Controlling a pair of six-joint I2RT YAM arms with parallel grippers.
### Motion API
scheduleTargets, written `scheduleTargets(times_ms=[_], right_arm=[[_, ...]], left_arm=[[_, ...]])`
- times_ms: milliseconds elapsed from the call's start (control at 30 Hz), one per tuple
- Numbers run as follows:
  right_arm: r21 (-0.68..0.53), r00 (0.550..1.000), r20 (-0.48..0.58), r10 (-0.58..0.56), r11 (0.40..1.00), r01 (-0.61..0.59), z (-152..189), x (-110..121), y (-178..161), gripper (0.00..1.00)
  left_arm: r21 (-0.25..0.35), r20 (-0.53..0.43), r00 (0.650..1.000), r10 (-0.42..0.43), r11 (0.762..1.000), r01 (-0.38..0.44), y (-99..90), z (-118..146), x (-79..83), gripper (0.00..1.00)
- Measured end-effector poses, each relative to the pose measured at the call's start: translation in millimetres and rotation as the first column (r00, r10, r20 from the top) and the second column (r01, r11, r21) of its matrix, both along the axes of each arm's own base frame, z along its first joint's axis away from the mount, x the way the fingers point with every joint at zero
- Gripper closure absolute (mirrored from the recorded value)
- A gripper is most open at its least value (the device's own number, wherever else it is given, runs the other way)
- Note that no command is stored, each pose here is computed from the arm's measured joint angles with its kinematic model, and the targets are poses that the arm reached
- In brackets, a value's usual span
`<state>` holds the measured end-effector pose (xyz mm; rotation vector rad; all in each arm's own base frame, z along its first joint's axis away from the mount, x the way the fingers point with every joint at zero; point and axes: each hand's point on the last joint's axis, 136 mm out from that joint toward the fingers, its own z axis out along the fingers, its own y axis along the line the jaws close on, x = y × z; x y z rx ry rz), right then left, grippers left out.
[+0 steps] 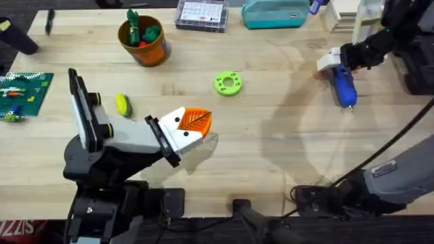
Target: Pick up the gripper from the table and insert it into the empty holder that is missing its gripper. Then pick up a screw, insert it into the mounting hole, and use the screwdriver to tighten it. Finally, clean up the table by picking up the vegetable and placing it into the bucket.
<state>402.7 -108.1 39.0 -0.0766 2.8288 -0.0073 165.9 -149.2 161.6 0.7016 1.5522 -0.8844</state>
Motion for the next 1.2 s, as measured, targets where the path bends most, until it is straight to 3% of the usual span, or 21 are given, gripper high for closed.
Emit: scheduleTargets(times_ms=[533,633,733,900,933,1000,1067,1200], right_arm=[[-0.002,0.999,-0.021,-0.029,1.000,0.029,-0.6,-4.0,-0.6,0.032],[-0.007,0.999,-0.022,-0.034,0.999,0.034,-0.6,-4.1,-1.7,0.189],[-0.013,0.999,-0.023,-0.041,0.999,0.041,-0.6,-4.5,-3.4,0.407],[-0.020,0.999,-0.021,-0.047,0.999,0.047,-0.3,-3.8,-4.9,0.617],[-0.021,0.999,-0.019,-0.046,0.999,0.045,-0.1,-3.3,-4.9,0.685],[-0.021,0.999,-0.018,-0.046,0.999,0.046,0.0,-3.1,-5.0,0.940],[-0.020,0.999,-0.014,-0.050,0.999,0.050,0.8,-2.0,-5.2,0.989],[-0.019,0.999,-0.013,-0.051,0.999,0.051,1.1,-1.7,-4.9,0.986]], left_arm=[[0.000,0.000,1.000,0.000,1.000,0.000,0.0,-0.1,0.0,0.993],[0.000,0.000,1.000,0.000,1.000,0.000,0.0,-0.1,0.0,0.993],[0.000,0.000,1.000,0.000,1.000,0.000,0.0,-0.1,0.0,0.993],[0.000,0.000,1.000,0.000,1.000,0.000,0.0,-0.1,0.0,0.993],[0.000,0.000,1.000,0.000,1.000,0.000,0.0,-0.1,0.0,0.993],[0.000,0.000,1.000,0.000,1.000,0.000,0.0,0.0,0.0,0.993],[0.000,0.000,1.000,0.000,1.000,0.000,0.0,0.0,0.0,0.993],[0.000,0.000,1.000,0.000,1.000,0.000,0.0,-0.1,0.0,0.993]])
